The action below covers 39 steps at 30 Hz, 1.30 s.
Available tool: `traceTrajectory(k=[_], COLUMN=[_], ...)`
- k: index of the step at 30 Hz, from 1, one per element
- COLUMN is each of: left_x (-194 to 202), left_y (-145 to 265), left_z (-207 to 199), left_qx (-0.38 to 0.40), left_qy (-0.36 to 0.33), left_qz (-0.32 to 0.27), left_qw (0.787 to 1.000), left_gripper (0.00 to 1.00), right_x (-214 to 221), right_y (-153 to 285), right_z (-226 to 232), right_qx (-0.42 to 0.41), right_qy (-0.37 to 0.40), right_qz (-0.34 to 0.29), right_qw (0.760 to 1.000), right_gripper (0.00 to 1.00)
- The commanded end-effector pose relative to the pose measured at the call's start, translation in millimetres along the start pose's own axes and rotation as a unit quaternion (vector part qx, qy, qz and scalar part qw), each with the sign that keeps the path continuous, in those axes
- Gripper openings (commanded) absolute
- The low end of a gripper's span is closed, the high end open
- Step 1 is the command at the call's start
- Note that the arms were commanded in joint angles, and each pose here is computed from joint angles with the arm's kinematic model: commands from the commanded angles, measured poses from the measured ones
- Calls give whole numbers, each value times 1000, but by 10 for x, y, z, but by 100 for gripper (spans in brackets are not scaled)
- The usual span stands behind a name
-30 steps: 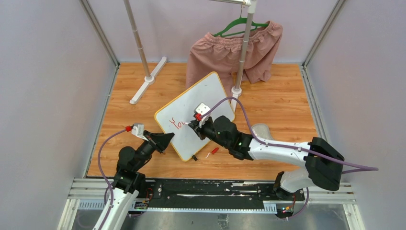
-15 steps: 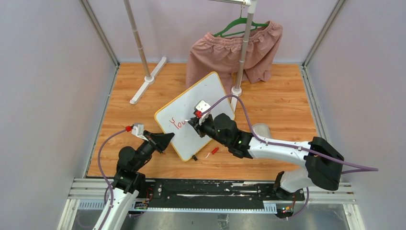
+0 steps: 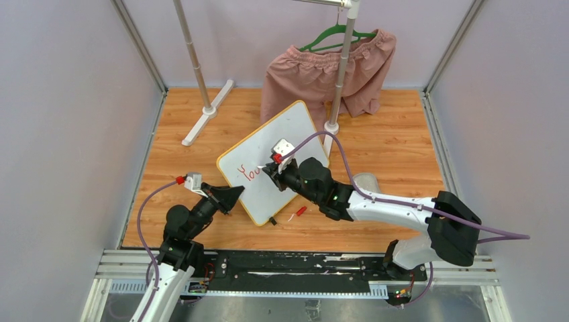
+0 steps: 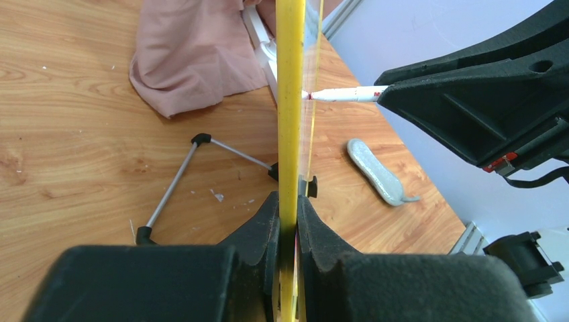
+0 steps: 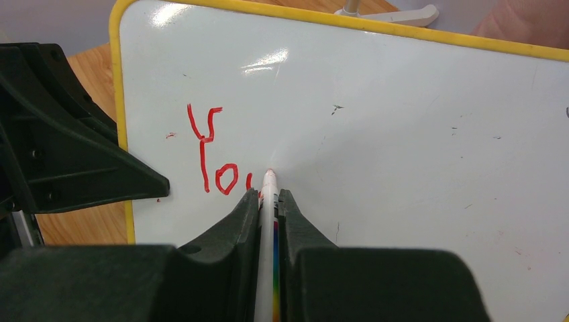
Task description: Write a sentence on the whiteboard
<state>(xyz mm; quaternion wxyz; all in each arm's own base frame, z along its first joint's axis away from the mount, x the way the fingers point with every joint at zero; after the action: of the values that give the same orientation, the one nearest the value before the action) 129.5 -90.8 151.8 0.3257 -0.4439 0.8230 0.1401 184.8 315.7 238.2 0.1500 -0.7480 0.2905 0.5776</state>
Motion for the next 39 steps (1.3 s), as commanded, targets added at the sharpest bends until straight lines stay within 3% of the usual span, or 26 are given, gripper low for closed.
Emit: traceTrajectory(k=[1, 31, 39], left_x=[157, 155, 156], left_y=[43, 41, 40], left_z=[206, 204, 205], left_qx=[-28, -27, -26], left_qy=[-17, -17, -17], left_qz=[23, 22, 22], left_qw=[999, 999, 999], left_gripper=[0, 0, 0], right_x=[-32, 154, -265], right_y=[-36, 132, 251], right_z=[-66, -42, -182], right_qx=[13, 16, 34], right_qy=[3, -8, -28], right_qz=[-3, 13, -48], right_qw=[1000, 1000, 998], right_gripper=[0, 0, 0])
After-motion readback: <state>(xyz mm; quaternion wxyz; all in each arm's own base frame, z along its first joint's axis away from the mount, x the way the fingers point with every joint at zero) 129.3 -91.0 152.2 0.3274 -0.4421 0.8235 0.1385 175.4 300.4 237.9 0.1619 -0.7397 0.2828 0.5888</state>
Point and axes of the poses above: each gripper's point midway between its finger pads, its own y axis back along the fingers, its own z axis along the line the jaws close on, x = y × z, the point moved 9 cm from there along y, back along the fingers, and after that the axes turned 13 degrees about y, right-handed, at the moved point
